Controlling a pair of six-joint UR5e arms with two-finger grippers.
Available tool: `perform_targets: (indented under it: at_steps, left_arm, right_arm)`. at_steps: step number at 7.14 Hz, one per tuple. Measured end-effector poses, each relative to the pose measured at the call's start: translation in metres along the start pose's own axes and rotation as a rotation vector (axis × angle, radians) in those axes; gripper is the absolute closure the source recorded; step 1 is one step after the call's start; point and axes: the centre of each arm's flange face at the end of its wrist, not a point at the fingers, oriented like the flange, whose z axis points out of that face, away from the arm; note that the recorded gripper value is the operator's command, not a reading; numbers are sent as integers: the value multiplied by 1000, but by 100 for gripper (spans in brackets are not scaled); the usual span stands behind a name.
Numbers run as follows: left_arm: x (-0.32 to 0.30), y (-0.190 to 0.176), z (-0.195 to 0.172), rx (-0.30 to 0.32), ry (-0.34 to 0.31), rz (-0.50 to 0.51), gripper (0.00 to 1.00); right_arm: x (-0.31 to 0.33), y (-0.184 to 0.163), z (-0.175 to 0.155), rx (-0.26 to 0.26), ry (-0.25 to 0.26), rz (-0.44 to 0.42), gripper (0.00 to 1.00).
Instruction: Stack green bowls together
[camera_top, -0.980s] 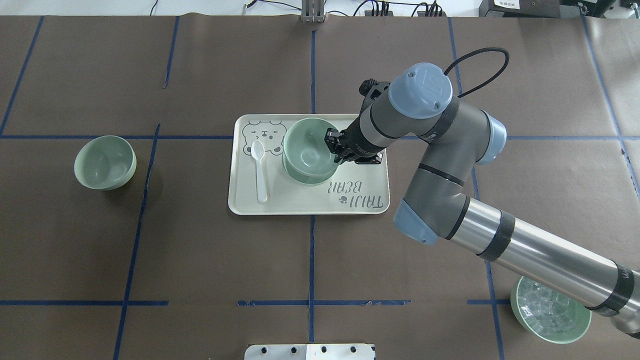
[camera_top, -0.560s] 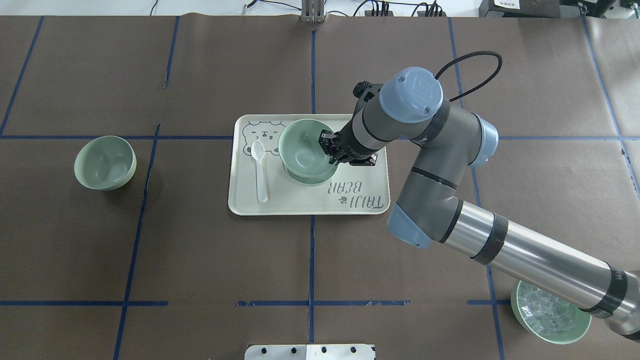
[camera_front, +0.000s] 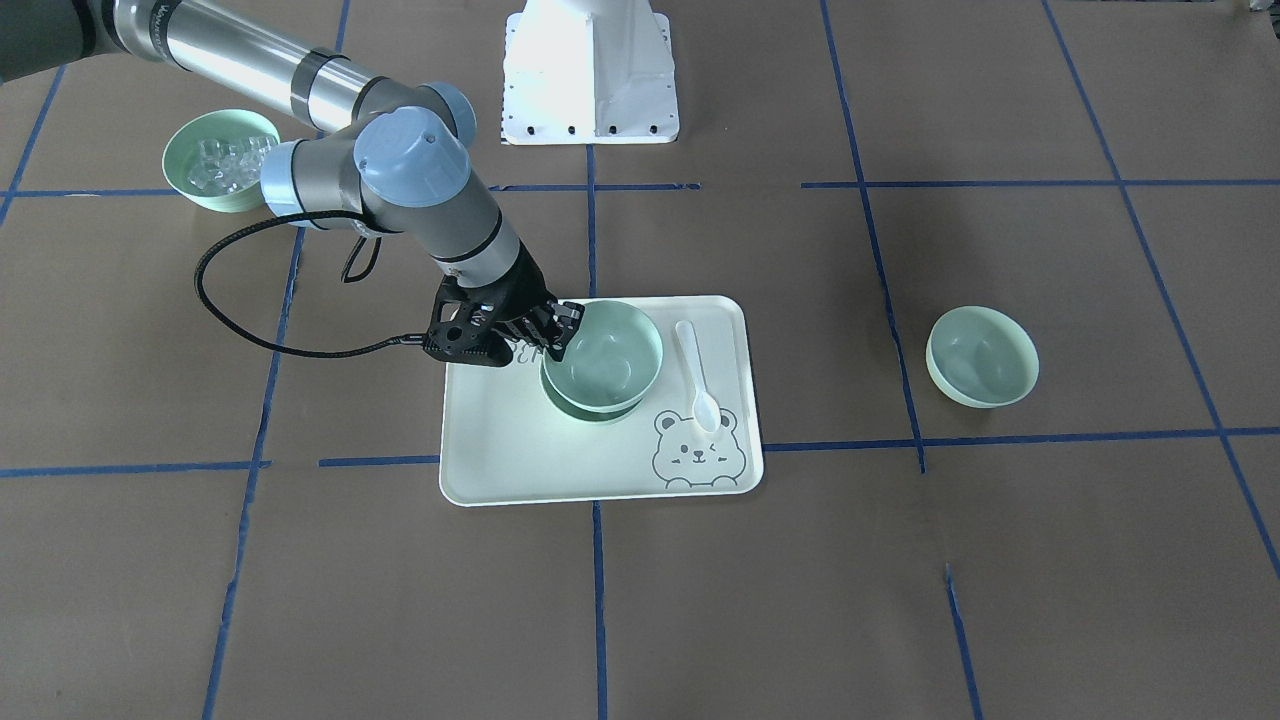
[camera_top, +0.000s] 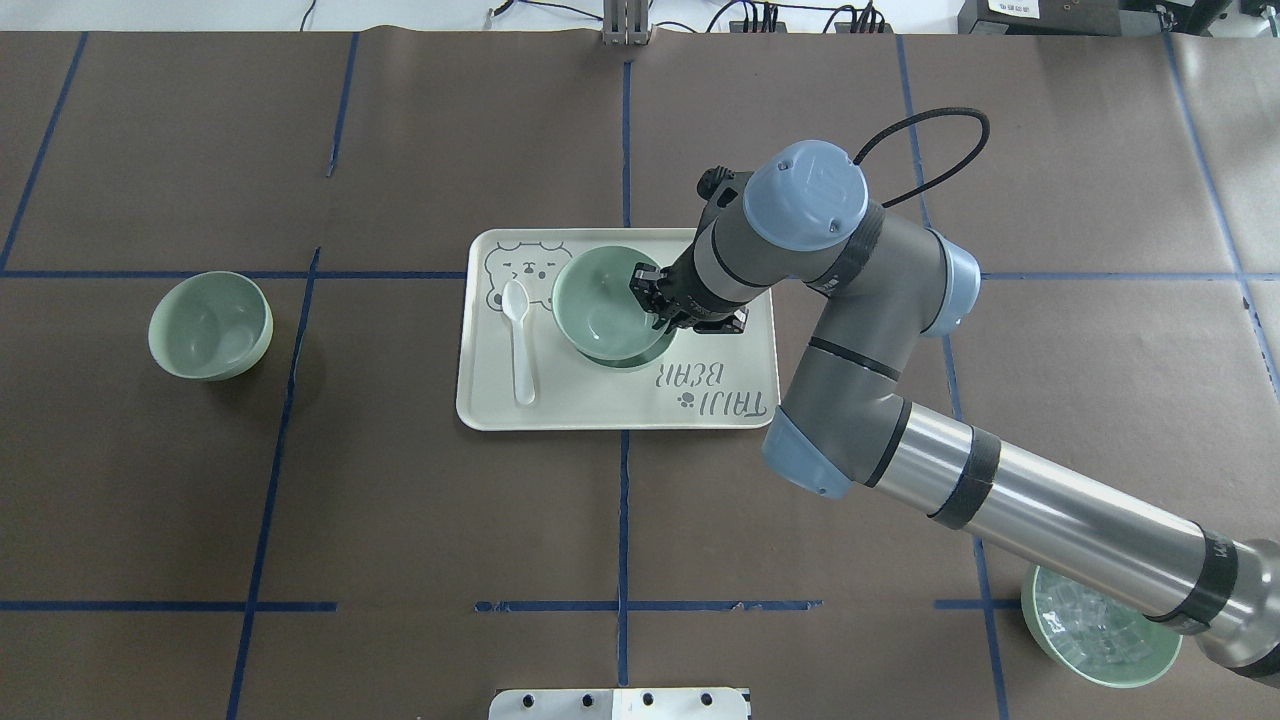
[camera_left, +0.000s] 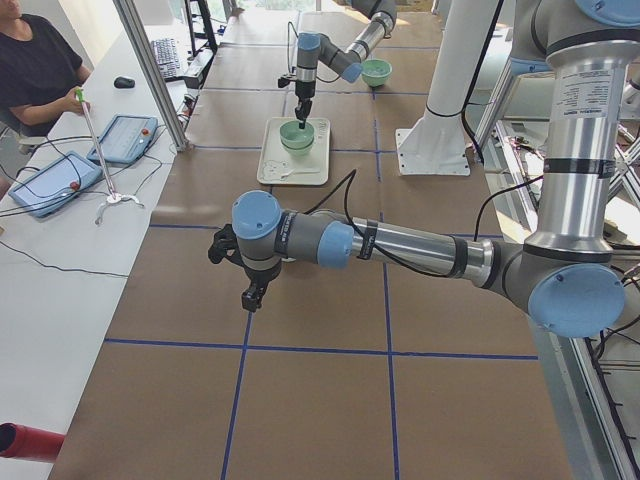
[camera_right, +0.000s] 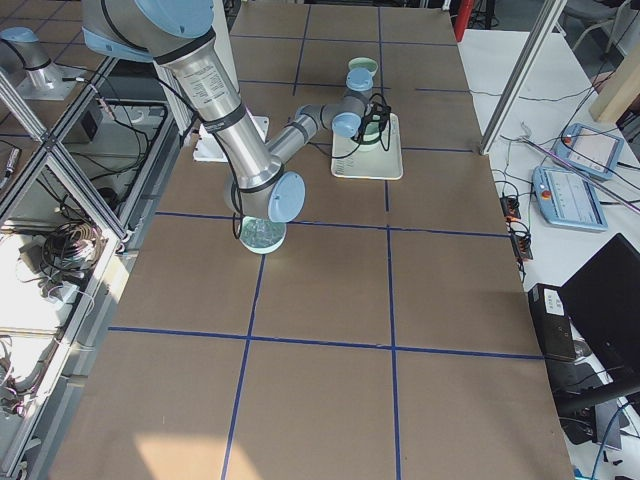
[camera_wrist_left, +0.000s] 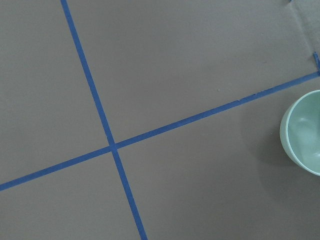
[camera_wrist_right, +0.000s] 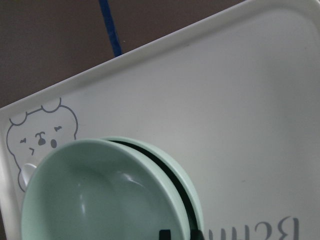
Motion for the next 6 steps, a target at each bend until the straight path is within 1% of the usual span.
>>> perform_targets:
  at_steps: [1,2,3,4,5,6]
  left_arm:
    - [0,0,1,0,15,-2,0]
    - [3,0,6,-5,44,-2,0]
    - [13,-4,17,-19,75,-16,0]
    - [30,-12,33,-37,94,-64,0]
    - [56,-22,57,-50,88,-130,0]
    - [91,-35,90,-59,44,-202,0]
  right_arm:
    - [-1,3,1,4,-1,-6,0]
    - [-3,-1,-8,3,-13,-7,0]
    - [-1,-16,-28,-8,-31,3,0]
    - [9,-41,-58,-25,-54,24,0]
    - [33,-67,-90,-35,-70,49,0]
    - [67,-89,-117,-33,-73,63,0]
